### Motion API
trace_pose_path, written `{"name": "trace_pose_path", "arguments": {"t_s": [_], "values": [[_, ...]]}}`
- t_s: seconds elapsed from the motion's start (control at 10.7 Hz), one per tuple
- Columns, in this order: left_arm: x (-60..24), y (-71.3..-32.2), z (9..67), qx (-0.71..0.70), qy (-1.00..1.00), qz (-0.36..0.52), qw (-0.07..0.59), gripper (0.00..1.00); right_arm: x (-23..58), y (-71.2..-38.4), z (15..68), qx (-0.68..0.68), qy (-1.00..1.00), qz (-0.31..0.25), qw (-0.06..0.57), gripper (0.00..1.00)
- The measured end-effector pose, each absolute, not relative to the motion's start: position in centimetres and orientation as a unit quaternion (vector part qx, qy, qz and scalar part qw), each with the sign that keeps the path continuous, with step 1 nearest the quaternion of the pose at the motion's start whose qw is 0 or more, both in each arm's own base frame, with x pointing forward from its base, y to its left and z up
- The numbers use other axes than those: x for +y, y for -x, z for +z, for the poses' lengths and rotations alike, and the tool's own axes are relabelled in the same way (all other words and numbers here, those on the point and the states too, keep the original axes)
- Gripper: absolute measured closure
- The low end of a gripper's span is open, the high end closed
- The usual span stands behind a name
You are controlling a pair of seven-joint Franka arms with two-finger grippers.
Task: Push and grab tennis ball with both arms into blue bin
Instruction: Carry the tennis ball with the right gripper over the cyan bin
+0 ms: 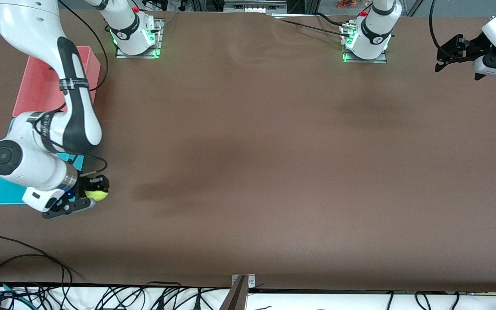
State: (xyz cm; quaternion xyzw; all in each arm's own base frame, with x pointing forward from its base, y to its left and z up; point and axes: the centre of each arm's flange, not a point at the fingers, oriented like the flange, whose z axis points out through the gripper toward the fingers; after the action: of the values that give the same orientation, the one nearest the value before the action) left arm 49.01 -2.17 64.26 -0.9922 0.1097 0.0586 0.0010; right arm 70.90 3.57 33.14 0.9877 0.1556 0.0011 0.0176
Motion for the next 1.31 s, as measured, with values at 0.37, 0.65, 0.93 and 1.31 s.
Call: {"name": "trace_pose_path", "arguments": {"t_s": [0.37,0.65,0.93,1.31], "values": [[-2.2,-49.0,64.2,0.11,0.992,0.059,0.001,0.0,-3.0,-68.5,32.5,0.167,-0.98,-0.102,0.019,0.36],[-2.2,-49.0,64.2,0.11,0.992,0.059,0.001,0.0,-9.0,-67.2,33.5,0.181,-0.975,-0.13,0.028,0.36],[-2.4,-49.0,64.2,0.112,0.992,0.059,0.001,0.0,-14.4,-65.7,33.6,0.191,-0.967,-0.159,0.056,0.36],[-4.4,-49.0,65.1,0.13,0.99,0.05,0.005,0.0,-19.1,-64.1,29.1,0.194,-0.96,-0.196,0.044,0.36]]}}
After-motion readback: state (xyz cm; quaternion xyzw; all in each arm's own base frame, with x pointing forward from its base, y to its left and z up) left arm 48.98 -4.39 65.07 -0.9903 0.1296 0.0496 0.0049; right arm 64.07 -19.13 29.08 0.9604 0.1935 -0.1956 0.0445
